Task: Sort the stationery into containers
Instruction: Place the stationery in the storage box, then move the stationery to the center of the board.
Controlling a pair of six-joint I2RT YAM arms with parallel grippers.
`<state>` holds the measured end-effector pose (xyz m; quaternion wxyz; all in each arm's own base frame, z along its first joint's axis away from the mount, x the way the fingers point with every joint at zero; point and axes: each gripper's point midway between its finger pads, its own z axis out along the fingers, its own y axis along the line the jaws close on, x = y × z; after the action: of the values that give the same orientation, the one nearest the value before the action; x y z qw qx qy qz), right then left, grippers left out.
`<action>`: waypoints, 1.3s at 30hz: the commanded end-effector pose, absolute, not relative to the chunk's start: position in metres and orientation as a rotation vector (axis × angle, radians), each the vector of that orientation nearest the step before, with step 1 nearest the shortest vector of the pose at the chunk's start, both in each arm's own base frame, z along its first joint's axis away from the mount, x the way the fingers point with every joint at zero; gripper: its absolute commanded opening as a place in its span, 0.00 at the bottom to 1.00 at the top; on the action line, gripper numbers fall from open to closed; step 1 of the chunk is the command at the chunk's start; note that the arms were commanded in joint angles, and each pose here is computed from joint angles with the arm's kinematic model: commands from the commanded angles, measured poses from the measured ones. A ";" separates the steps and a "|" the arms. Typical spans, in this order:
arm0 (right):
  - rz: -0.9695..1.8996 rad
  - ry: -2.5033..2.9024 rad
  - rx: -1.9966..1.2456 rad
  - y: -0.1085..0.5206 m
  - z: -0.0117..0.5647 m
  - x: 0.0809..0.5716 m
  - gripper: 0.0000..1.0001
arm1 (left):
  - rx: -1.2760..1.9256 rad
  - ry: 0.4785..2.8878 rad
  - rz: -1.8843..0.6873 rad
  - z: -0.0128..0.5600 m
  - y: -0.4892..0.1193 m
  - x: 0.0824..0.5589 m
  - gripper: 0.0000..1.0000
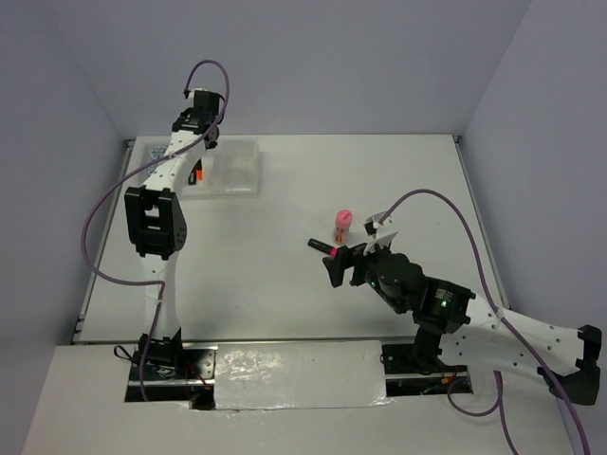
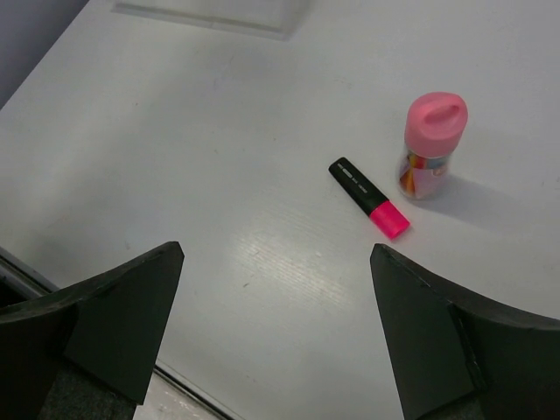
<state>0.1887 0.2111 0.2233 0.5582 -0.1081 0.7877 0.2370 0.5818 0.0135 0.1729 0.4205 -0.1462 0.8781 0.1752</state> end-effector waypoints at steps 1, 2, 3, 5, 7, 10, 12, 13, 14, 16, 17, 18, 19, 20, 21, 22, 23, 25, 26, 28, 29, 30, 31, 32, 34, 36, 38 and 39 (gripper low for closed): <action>0.571 1.820 -0.247 0.213 0.238 0.194 0.96 | -0.375 2.108 0.476 0.188 0.020 0.597 0.44; 0.566 1.827 -0.247 0.213 0.237 0.195 0.96 | -0.377 2.109 0.478 0.186 0.020 0.598 0.59; 0.551 1.840 -0.251 0.214 0.233 0.196 0.96 | -0.372 2.116 0.480 0.181 0.020 0.600 0.64; 0.550 1.854 -0.259 0.216 0.229 0.196 0.96 | -0.377 2.105 0.494 0.182 0.022 0.602 0.75; 0.550 1.872 -0.259 0.218 0.223 0.197 0.96 | -0.385 2.095 0.495 0.185 0.023 0.601 0.81; 0.547 1.906 -0.289 0.221 0.212 0.200 0.96 | -0.425 2.072 0.447 0.206 0.020 0.595 0.91; 0.531 1.969 -0.341 0.227 0.196 0.203 0.96 | -0.456 2.065 0.391 0.235 0.016 0.577 0.96; 0.502 1.986 -0.353 0.224 0.195 0.209 0.96 | -0.500 2.063 0.345 0.243 0.013 0.569 0.96; 0.483 2.009 -0.376 0.226 0.191 0.211 0.96 | -0.524 2.063 0.305 0.268 0.011 0.548 0.98; 0.419 2.070 -0.467 0.232 0.178 0.219 0.95 | -0.558 2.115 0.178 0.270 -0.004 0.521 0.99; 0.366 2.114 -0.509 0.236 0.164 0.223 0.95 | -0.570 2.089 0.109 0.300 -0.008 0.495 0.99; 0.339 2.118 -0.557 0.239 0.166 0.227 0.95 | -0.545 2.104 -0.011 0.307 -0.024 0.480 0.99; 0.319 2.133 -0.584 0.241 0.162 0.231 0.95 | -0.531 2.176 -0.035 0.280 -0.030 0.461 0.99; 0.279 2.167 -0.627 0.245 0.148 0.235 0.95 | -0.512 2.080 -0.115 0.318 -0.033 0.437 0.99; 0.272 2.167 -0.680 0.250 0.145 0.238 0.95 | -0.482 2.084 -0.170 0.318 -0.040 0.420 0.99; 0.253 2.186 -0.698 0.251 0.139 0.241 0.95 | -0.454 2.082 -0.202 0.316 -0.041 0.388 0.99; 0.214 2.224 -0.726 0.252 0.123 0.245 0.95 | -0.417 2.076 -0.226 0.315 -0.044 0.376 0.99; 0.161 2.235 -0.756 0.253 0.118 0.253 0.94 | -0.355 2.115 -0.223 0.293 -0.044 0.347 0.99; 0.132 2.248 -0.775 0.254 0.111 0.257 0.94 | -0.288 2.065 -0.228 0.307 -0.043 0.327 0.99; 0.129 2.236 -0.838 0.259 0.107 0.260 0.94 | -0.242 2.086 -0.236 0.287 -0.044 0.306 0.99; 0.115 2.236 -0.844 0.261 0.108 0.267 0.94 | -0.217 2.030 -0.248 0.299 -0.044 0.291 0.99; 0.091 2.246 -0.864 0.259 0.106 0.269 0.94 | -0.226 2.011 -0.253 0.296 -0.043 0.283 0.99; 0.083 2.251 -0.877 0.259 0.105 0.270 0.94 | -0.213 1.984 -0.281 0.291 -0.045 0.272 0.99; 0.069 2.261 -0.876 0.262 0.103 0.275 0.94 | -0.211 1.975 -0.301 0.288 -0.047 0.267 0.99; -0.026 2.304 -0.943 0.254 0.085 0.278 0.94 | -0.205 1.970 -0.329 0.277 -0.051 0.259 0.99; -0.072 2.343 -0.956 0.249 0.078 0.284 0.94 | -0.217 1.998 -0.326 0.261 -0.050 0.258 0.99; -0.076 2.391 -0.997 0.248 0.063 0.285 0.94 | -0.233 2.018 -0.311 0.249 -0.048 0.259 0.99; -0.082 2.402 -0.997 0.246 0.060 0.288 0.94 | -0.245 2.046 -0.306 0.233 -0.048 0.259 0.99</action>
<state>0.2836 0.2572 0.0673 0.2995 -0.3509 0.8872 -0.0107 0.2504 -0.0427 0.2330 0.4862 -0.1115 0.8591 -0.1145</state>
